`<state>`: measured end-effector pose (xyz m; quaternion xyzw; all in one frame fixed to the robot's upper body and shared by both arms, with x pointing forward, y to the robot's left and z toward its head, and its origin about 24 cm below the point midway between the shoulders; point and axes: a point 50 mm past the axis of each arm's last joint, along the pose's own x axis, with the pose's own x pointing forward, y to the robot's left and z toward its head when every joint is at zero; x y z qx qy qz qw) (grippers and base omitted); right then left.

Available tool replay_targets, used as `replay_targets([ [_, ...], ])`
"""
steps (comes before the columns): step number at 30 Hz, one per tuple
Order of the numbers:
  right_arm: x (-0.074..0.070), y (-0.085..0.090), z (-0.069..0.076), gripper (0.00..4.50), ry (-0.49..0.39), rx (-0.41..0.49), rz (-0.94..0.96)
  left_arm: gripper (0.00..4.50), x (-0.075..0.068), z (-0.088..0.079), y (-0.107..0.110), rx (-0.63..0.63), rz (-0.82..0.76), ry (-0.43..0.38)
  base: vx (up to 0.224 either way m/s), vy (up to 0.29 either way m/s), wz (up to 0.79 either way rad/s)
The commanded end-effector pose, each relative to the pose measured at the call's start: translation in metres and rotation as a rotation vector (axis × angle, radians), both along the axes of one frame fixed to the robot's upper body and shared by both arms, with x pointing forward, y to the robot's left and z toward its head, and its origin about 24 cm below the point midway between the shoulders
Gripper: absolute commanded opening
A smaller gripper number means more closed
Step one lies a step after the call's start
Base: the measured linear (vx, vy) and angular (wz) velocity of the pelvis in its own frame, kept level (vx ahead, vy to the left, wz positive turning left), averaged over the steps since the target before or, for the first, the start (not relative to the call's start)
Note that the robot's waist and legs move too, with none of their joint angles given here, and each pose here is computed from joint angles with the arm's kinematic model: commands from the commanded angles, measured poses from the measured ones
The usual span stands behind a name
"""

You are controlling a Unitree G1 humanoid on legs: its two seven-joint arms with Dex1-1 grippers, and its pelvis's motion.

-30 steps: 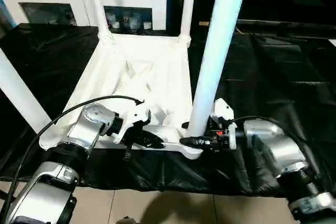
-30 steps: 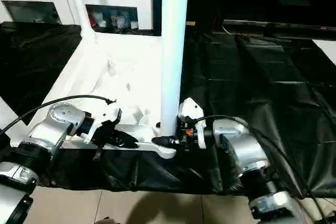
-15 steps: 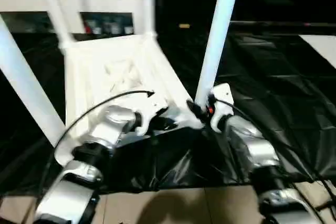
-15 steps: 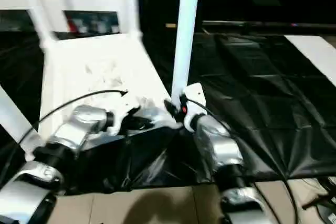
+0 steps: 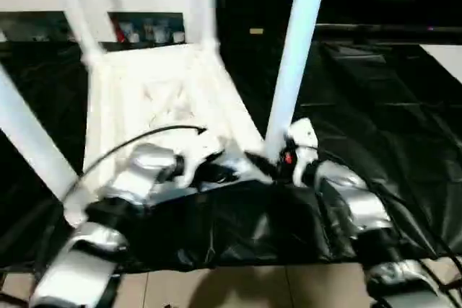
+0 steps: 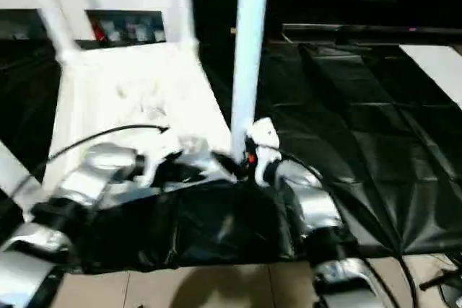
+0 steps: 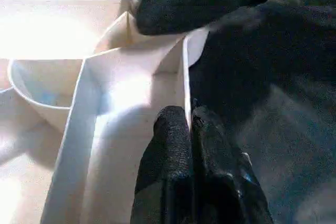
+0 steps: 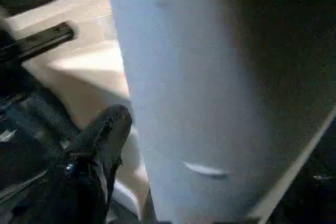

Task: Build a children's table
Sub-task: Rotate leg to tighten

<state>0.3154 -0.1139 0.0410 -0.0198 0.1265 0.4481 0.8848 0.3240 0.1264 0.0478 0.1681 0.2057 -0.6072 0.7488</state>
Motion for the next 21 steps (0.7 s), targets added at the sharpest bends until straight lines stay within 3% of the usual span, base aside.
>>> replay_targets([
  [1,-0.007,0.006,-0.003,4.04,0.029,-0.023,0.096,0.00,-0.008,-0.001,-0.014,-0.015,-0.136,0.021,0.000,0.000,0.00],
  [5,-0.018,-0.003,-0.004,4.04,0.060,-0.079,0.275,0.00,-0.010,0.003,-0.003,-0.029,-0.188,0.057,0.000,0.000,0.00],
  [9,-0.023,-0.007,-0.004,3.67,0.090,-0.098,0.358,0.00,-0.012,0.007,0.004,-0.029,-0.245,0.086,0.000,0.000,0.00],
  [21,-0.029,-0.007,0.001,2.68,0.133,-0.060,0.471,0.00,-0.017,0.007,0.012,-0.011,-0.308,0.147,0.000,0.000,0.00],
])
